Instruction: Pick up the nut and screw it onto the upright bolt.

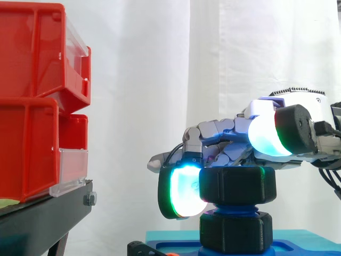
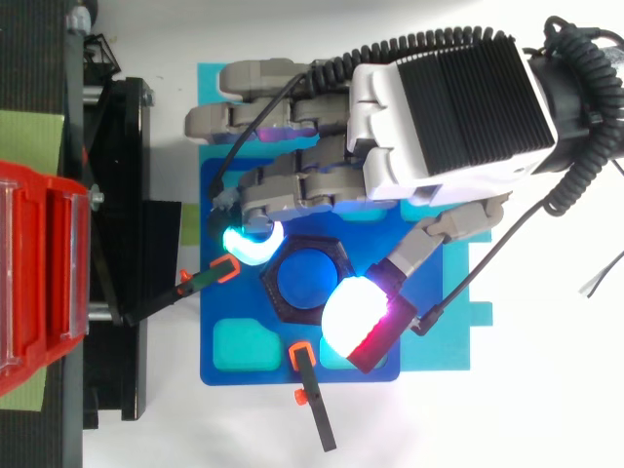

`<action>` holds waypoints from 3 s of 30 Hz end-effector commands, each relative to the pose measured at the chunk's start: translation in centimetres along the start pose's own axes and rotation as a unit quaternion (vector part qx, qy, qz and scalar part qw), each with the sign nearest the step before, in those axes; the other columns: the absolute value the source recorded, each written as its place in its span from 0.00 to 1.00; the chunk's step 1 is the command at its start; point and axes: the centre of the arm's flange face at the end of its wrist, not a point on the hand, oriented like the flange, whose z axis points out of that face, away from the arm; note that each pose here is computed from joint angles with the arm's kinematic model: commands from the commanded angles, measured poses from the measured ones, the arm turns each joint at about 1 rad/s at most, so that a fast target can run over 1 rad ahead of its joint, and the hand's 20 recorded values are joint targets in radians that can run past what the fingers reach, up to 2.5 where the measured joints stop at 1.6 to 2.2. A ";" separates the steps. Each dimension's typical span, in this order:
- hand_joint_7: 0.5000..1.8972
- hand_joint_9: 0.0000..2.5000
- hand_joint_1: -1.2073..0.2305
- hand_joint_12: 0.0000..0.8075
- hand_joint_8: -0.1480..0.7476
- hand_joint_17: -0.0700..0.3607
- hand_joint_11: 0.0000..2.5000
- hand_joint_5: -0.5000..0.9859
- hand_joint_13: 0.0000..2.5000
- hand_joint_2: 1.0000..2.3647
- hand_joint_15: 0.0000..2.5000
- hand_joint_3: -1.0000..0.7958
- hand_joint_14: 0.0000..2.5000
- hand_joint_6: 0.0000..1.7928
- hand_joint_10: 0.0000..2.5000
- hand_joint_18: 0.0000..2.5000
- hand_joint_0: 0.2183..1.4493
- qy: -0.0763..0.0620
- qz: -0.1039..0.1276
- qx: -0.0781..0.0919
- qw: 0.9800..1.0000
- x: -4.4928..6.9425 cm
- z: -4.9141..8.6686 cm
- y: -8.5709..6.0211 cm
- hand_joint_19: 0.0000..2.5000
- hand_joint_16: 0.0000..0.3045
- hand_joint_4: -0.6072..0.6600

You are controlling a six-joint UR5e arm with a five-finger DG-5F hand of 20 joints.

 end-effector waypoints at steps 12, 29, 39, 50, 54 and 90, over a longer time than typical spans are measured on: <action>0.68 0.24 0.72 0.33 0.45 0.32 0.00 0.31 0.09 0.00 0.00 0.28 0.00 0.29 0.00 0.00 0.23 -0.004 0.000 0.004 1.000 -0.4 -0.3 -0.7 0.00 0.10 0.62; 0.68 0.40 0.66 0.25 0.39 0.25 0.00 0.37 0.21 0.00 0.00 0.28 0.00 0.30 0.00 0.08 0.25 -0.006 -0.013 0.014 1.000 -1.7 -2.4 -4.0 0.00 0.06 0.55; 0.26 0.27 0.74 0.34 0.40 0.33 0.00 0.26 0.10 0.00 0.00 0.28 0.00 0.28 0.00 0.00 0.21 -0.025 -0.020 0.003 0.999 -2.8 -1.8 -4.0 0.00 0.10 0.66; 0.09 0.15 0.83 0.38 0.38 0.38 0.00 0.23 0.02 0.00 0.00 0.28 0.00 0.28 0.00 0.00 0.20 -0.030 -0.023 -0.015 0.999 -2.3 -0.5 -2.1 0.00 0.14 0.63; 0.09 0.13 0.86 0.38 0.37 0.38 0.00 0.23 0.00 0.00 0.00 0.28 0.00 0.28 0.00 0.00 0.20 -0.025 -0.020 -0.018 0.999 -1.9 -0.1 -1.3 0.00 0.14 0.65; 0.35 0.21 0.77 0.36 0.42 0.34 0.00 0.30 0.07 0.00 0.00 0.28 0.00 0.28 0.00 0.00 0.22 -0.007 -0.011 -0.014 1.000 -0.9 0.3 -0.1 0.00 0.11 0.69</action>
